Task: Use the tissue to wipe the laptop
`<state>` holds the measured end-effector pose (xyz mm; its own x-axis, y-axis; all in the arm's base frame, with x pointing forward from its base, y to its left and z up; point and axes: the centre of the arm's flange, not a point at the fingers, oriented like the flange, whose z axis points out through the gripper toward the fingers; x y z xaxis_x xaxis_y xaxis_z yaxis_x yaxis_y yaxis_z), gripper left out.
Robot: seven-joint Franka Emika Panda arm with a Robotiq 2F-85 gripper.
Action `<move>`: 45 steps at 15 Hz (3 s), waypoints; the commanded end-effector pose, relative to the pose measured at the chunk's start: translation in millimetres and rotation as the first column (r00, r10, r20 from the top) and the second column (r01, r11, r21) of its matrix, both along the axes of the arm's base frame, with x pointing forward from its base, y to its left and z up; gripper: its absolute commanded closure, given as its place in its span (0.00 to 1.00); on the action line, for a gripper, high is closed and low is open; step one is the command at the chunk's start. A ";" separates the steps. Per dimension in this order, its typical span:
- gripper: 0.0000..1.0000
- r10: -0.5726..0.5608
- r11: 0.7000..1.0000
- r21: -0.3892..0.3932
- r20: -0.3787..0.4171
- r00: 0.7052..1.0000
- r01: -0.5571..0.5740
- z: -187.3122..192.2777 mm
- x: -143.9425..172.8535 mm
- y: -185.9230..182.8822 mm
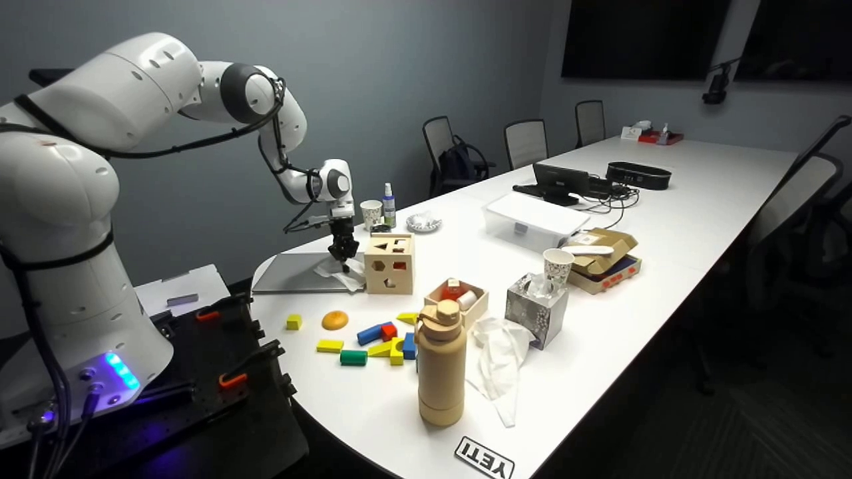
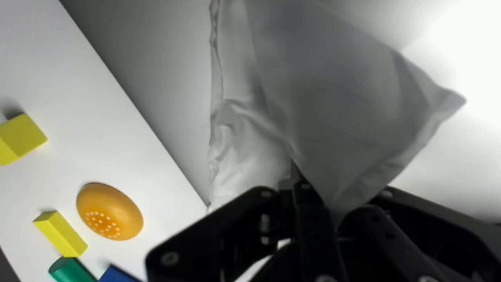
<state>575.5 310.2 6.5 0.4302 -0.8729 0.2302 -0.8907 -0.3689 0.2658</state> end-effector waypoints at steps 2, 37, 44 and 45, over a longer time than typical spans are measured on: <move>1.00 0.116 0.979 0.168 0.028 0.993 -0.119 -42.2 3.0 30.6; 1.00 -0.020 0.990 0.142 -0.005 1.000 0.021 150.1 -107.2 -61.2; 1.00 -0.182 0.966 -0.132 0.253 0.950 0.221 245.6 -87.9 -167.9; 1.00 -0.205 0.951 -0.170 0.284 0.937 0.260 252.9 -82.1 -184.3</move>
